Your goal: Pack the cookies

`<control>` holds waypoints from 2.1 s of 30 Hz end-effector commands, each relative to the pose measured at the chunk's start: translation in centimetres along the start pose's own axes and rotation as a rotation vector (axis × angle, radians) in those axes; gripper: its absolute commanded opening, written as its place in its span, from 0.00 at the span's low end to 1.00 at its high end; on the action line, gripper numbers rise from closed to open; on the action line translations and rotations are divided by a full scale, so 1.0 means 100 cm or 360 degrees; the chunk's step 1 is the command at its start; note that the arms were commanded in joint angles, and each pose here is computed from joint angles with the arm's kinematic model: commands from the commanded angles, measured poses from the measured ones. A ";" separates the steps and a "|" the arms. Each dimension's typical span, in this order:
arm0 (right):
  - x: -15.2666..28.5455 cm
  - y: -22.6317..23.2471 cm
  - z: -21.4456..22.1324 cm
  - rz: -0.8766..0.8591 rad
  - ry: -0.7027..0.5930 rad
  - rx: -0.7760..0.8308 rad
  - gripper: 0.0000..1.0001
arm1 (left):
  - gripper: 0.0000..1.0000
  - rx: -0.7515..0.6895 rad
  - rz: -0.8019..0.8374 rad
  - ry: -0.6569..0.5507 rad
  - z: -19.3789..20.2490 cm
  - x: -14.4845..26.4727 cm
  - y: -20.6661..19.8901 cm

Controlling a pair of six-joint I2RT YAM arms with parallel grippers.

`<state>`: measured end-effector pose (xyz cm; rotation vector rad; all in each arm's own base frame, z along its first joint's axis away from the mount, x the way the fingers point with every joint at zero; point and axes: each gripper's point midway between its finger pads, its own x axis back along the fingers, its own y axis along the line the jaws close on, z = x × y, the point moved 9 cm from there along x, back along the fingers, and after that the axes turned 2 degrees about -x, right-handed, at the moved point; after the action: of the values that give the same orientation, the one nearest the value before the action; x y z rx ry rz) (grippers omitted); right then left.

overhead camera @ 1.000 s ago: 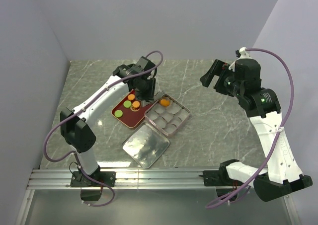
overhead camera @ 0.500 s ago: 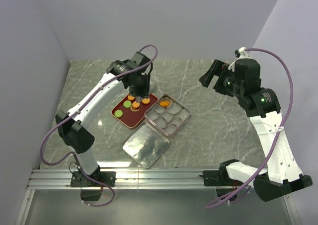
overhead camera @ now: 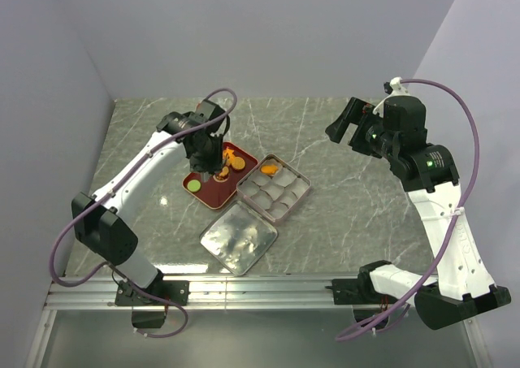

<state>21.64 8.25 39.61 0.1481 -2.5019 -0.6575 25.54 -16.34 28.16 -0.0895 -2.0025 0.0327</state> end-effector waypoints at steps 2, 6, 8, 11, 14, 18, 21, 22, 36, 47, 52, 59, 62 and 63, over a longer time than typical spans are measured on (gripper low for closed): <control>0.006 0.001 -0.006 -0.0031 -0.0081 -0.0004 1.00 | 0.44 0.0037 0.0012 -0.0055 0.011 0.008 0.007; 0.005 -0.001 -0.003 -0.0022 -0.0073 -0.0009 1.00 | 0.45 0.0052 0.0015 -0.0034 0.019 0.004 0.009; 0.005 -0.001 -0.003 -0.0024 -0.0071 -0.0011 1.00 | 0.45 0.0049 0.0021 -0.0031 0.020 0.003 0.009; 0.004 0.000 -0.003 -0.0028 -0.0065 -0.0010 1.00 | 0.45 0.0041 0.0024 -0.0019 0.022 0.001 0.008; 0.003 0.001 -0.003 -0.0033 -0.0062 -0.0015 1.00 | 0.47 0.0040 0.0032 -0.0014 0.021 -0.001 0.007; 0.000 -0.001 0.000 -0.0024 -0.0045 -0.0013 1.00 | 0.50 0.0035 0.0030 0.0006 0.023 -0.005 0.007; -0.001 -0.002 0.001 -0.0019 -0.0039 -0.0013 1.00 | 0.51 0.0027 0.0034 0.0022 0.025 -0.009 0.006; -0.001 -0.002 0.002 -0.0019 -0.0039 -0.0012 1.00 | 0.51 0.0024 0.0037 0.0021 0.024 -0.010 0.006; -0.001 -0.002 0.001 -0.0010 -0.0048 -0.0009 1.00 | 0.47 -0.0022 -0.0034 0.0062 0.020 -0.024 0.001; 0.001 0.000 0.000 -0.0019 -0.0054 -0.0006 1.00 | 0.41 -0.0039 -0.0048 0.0089 0.014 -0.033 -0.005; 0.000 0.001 0.000 -0.0023 -0.0048 -0.0003 1.00 | 0.33 -0.0045 -0.0046 0.0084 0.012 -0.031 -0.006; -0.001 0.004 -0.001 -0.0040 -0.0046 0.0003 1.00 | 0.30 -0.0045 -0.0060 0.0033 0.000 -0.015 -0.007; -0.001 0.005 -0.001 -0.0044 -0.0043 0.0005 1.00 | 0.27 -0.0041 -0.0060 0.0004 -0.006 -0.006 -0.007; -0.002 0.005 0.000 -0.0045 -0.0040 0.0005 1.00 | 0.27 -0.0042 -0.0052 0.0002 -0.007 -0.003 -0.008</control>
<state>21.60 8.46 38.56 0.1423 -2.4773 -0.6513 25.99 -17.06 26.42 -0.0698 -1.9573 -0.0083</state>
